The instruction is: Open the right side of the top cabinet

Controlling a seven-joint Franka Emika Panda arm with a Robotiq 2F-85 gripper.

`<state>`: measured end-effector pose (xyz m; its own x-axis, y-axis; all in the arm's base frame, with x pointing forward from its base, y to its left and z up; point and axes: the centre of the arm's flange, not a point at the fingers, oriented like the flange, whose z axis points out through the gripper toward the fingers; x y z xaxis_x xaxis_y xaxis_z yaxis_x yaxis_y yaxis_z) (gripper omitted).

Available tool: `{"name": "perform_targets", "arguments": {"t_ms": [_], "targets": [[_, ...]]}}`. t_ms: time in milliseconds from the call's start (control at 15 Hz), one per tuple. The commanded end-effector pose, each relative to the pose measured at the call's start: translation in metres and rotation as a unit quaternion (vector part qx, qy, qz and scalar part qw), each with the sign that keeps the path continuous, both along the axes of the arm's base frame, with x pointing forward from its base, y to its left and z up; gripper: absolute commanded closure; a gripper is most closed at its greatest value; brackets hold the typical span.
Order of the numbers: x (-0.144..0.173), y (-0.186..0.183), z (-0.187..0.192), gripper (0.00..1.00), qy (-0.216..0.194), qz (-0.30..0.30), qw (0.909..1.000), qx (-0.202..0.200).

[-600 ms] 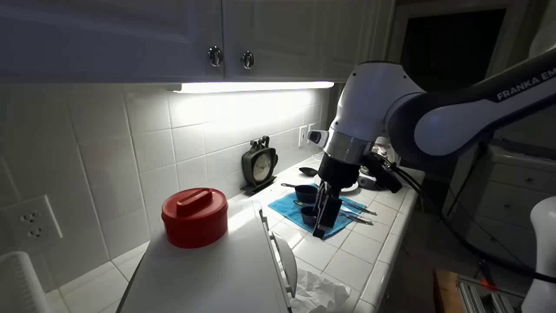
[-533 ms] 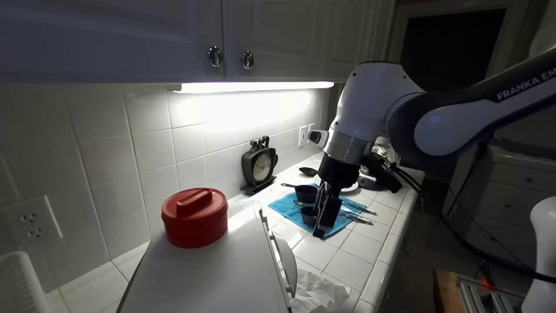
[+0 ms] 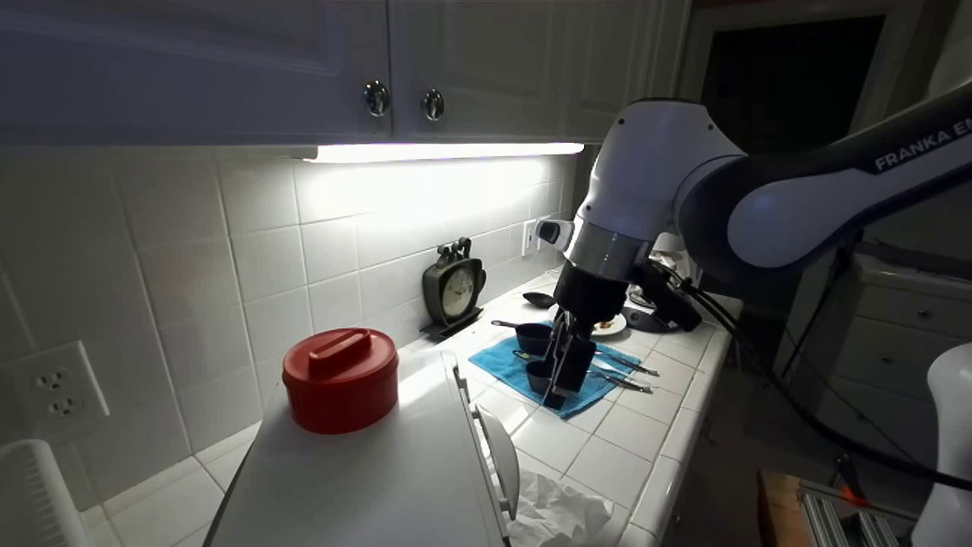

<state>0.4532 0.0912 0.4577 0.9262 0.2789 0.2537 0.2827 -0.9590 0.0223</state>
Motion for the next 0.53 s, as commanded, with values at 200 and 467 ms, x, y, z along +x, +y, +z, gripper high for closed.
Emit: {"name": "perform_targets", "arguments": {"t_ms": [200,467], "targets": [[0.009,0.025,0.059,0.00,-0.064,0.042,0.9950,-0.065],[0.017,0.035,0.091,0.00,-0.116,0.051,0.9884,-0.083]]}}
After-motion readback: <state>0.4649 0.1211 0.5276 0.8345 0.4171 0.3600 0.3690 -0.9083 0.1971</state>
